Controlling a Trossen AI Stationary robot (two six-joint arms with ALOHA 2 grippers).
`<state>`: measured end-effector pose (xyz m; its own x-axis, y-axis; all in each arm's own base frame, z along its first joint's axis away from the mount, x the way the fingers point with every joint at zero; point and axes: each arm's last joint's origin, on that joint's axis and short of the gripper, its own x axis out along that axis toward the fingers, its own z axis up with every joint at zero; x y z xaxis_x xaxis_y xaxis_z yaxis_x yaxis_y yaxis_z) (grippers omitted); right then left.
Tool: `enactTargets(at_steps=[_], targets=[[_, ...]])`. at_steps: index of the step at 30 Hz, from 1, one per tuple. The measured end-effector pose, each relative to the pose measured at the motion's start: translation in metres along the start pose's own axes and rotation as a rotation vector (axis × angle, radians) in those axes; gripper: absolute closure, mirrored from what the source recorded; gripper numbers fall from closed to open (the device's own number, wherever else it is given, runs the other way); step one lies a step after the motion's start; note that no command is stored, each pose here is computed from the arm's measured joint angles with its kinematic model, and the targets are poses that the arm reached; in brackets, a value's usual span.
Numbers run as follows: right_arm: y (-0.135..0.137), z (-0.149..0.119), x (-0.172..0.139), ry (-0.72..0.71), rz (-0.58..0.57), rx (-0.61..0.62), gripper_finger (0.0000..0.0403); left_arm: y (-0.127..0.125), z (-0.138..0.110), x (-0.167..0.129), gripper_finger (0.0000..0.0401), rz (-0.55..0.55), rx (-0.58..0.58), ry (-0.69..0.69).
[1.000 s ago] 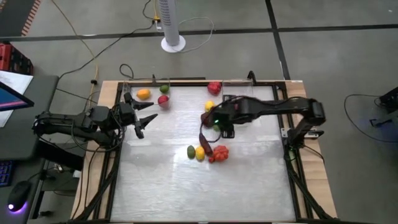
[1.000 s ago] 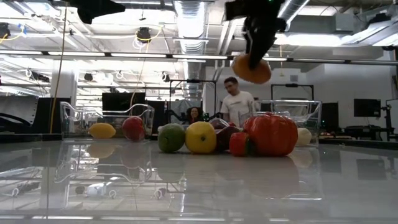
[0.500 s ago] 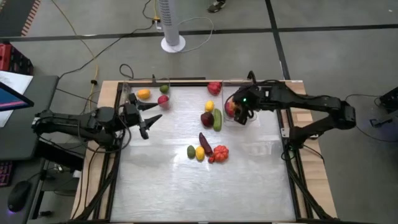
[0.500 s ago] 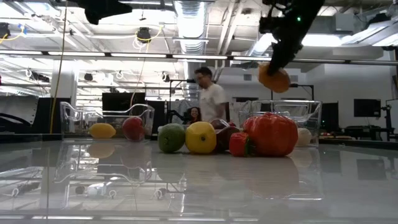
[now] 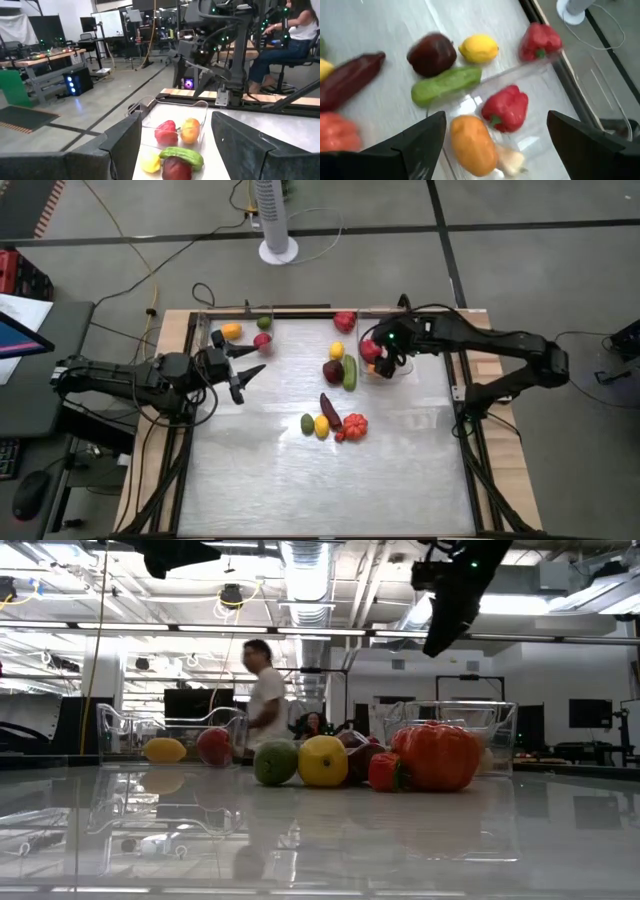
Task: Sort produce into baskets
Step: Put the green lime into the left transparent bin
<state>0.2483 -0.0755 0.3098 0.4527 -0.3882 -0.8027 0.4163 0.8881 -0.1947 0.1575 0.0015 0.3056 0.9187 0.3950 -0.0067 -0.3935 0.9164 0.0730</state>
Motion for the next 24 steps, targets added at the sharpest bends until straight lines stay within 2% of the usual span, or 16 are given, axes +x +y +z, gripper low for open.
enactTargets(at_steps=[3,5,7,11,13,18,24], targets=[[0.019,0.008,0.005,0.007,0.033,-0.053,0.003,-0.002,-0.003,0.003,0.0173,-0.012,-0.015,0.023],[0.035,0.013,0.009,0.006,0.07,-0.099,0.0031,-0.005,-0.008,0.006,0.0173,-0.061,-0.03,0.066],[0.052,0.014,0.009,-0.016,0.093,-0.14,0.0031,-0.012,-0.016,0.011,0.0173,-0.16,-0.035,0.126],[0.077,0.014,-0.008,-0.122,0.063,-0.199,0.0031,-0.034,-0.042,0.022,0.0173,-0.46,-0.017,0.339],[0.083,0.012,-0.017,-0.148,0.076,-0.195,0.0031,-0.045,-0.053,0.029,0.0173,-0.513,-0.059,0.418],[0.093,-0.01,-0.019,-0.287,0.128,-0.115,0.0031,-0.069,-0.082,0.044,0.0173,-0.483,-0.095,0.572],[0.113,-0.054,0.002,-0.336,0.213,-0.047,0.0031,-0.087,-0.092,0.052,0.0173,-0.325,-0.096,0.568]])
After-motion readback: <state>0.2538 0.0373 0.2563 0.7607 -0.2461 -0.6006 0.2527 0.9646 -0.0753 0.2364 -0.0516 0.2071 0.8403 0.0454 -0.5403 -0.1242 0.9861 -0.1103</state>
